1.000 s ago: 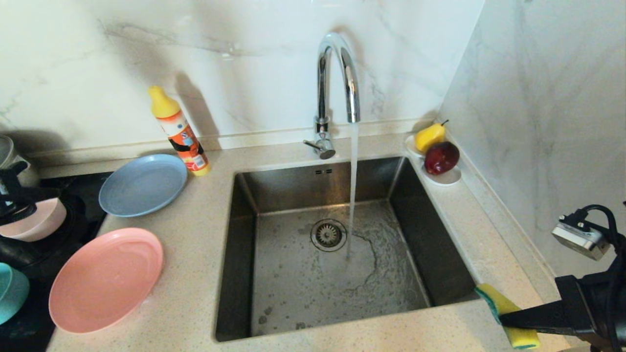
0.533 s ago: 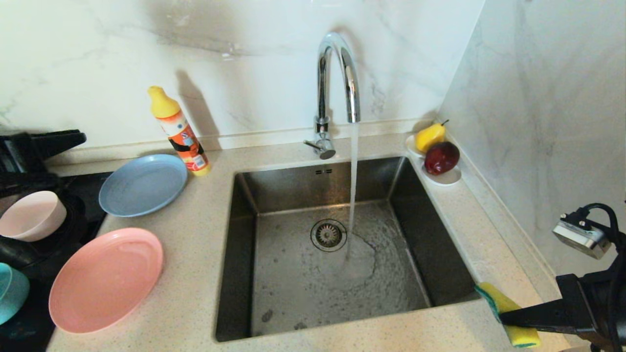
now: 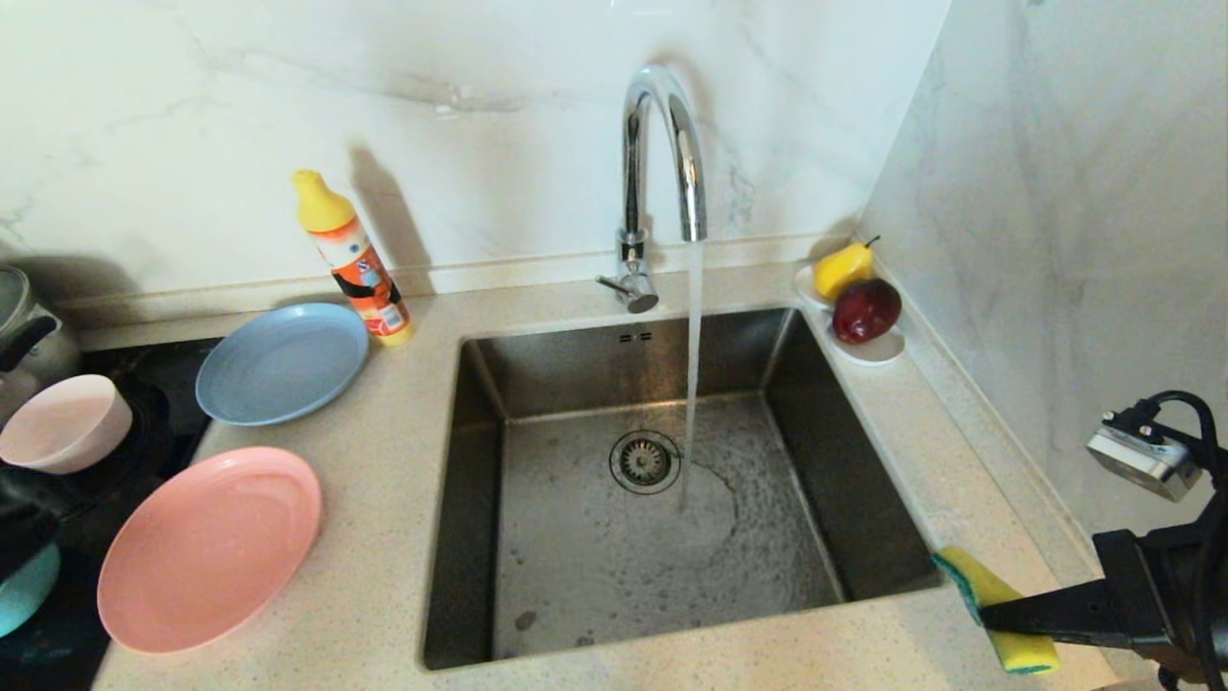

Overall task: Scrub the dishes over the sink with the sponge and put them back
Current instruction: Put down the sponge

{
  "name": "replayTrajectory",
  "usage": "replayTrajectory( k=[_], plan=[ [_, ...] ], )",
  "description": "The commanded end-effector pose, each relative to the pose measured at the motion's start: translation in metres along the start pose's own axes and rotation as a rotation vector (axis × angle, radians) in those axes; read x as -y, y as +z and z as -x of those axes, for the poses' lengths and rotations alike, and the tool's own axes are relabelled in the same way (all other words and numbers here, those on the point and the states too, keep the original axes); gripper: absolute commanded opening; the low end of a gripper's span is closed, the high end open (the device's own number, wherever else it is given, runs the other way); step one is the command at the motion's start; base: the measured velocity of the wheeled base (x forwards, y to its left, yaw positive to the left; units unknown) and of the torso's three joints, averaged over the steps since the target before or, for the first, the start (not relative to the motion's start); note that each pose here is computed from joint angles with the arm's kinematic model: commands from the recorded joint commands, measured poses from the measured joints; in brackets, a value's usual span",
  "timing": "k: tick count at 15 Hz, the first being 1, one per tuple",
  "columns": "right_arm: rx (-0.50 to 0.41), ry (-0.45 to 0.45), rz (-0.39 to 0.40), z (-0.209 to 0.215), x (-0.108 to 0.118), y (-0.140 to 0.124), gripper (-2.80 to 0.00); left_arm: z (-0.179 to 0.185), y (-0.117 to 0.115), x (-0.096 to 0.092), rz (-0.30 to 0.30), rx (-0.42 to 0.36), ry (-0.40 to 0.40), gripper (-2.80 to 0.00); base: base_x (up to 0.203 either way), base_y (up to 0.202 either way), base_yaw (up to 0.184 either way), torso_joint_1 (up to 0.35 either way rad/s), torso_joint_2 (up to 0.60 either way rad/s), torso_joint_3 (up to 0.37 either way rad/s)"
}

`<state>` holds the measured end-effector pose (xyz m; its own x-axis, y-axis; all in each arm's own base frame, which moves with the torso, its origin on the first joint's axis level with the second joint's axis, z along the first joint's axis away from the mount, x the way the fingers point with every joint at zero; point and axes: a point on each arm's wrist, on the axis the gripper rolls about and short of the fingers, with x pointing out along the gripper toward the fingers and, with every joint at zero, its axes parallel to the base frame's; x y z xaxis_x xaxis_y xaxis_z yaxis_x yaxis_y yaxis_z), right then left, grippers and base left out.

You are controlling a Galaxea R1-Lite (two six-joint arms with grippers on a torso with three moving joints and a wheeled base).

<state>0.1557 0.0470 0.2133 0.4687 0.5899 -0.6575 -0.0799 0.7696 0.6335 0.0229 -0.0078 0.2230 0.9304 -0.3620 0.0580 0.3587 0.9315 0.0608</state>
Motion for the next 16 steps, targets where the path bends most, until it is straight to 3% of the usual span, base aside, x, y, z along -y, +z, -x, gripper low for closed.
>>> replayTrajectory(
  k=[1,3,5,7,9,10,13,16],
  plan=[
    [-0.004,0.0,-0.001,-0.001,-0.001,0.002,-2.8,0.035,-0.021,0.023,0.0,0.036,-0.068,-2.8,0.0,0.0,0.0,0.0,0.0,0.0],
    [0.0,0.002,-0.003,-0.003,-0.003,0.009,-2.8,0.041,-0.024,0.027,0.066,0.04,-0.102,-2.8,0.0,0.0,0.0,0.0,0.0,0.0],
    [0.02,0.015,0.011,0.0,-0.009,0.014,-2.8,0.042,-0.027,0.026,0.065,0.038,-0.094,-2.8,0.0,0.0,0.0,0.0,0.0,0.0],
    [0.01,0.022,0.018,-0.001,-0.011,0.013,-2.8,0.044,-0.036,0.022,0.037,0.03,0.008,-2.8,0.0,0.0,0.0,0.0,0.0,0.0],
    [0.001,0.025,0.019,0.0,-0.011,0.009,-2.8,0.047,-0.051,0.02,-0.053,0.022,0.116,-2.8,0.0,0.0,0.0,0.0,0.0,0.0],
    [0.001,0.023,0.017,0.0,-0.011,0.008,-2.8,0.05,-0.062,0.02,-0.067,0.022,0.169,-2.8,0.0,0.0,0.0,0.0,0.0,0.0],
    [-0.006,0.022,0.013,-0.001,-0.01,0.007,-2.8,0.046,-0.098,0.017,-0.045,-0.01,0.259,-2.8,0.0,0.0,0.0,0.0,0.0,0.0],
    [-0.003,0.022,0.014,-0.001,-0.01,0.007,-2.8,0.052,-0.128,0.02,-0.026,0.028,0.292,-2.8,0.0,0.0,0.0,0.0,0.0,0.0]
  ],
)
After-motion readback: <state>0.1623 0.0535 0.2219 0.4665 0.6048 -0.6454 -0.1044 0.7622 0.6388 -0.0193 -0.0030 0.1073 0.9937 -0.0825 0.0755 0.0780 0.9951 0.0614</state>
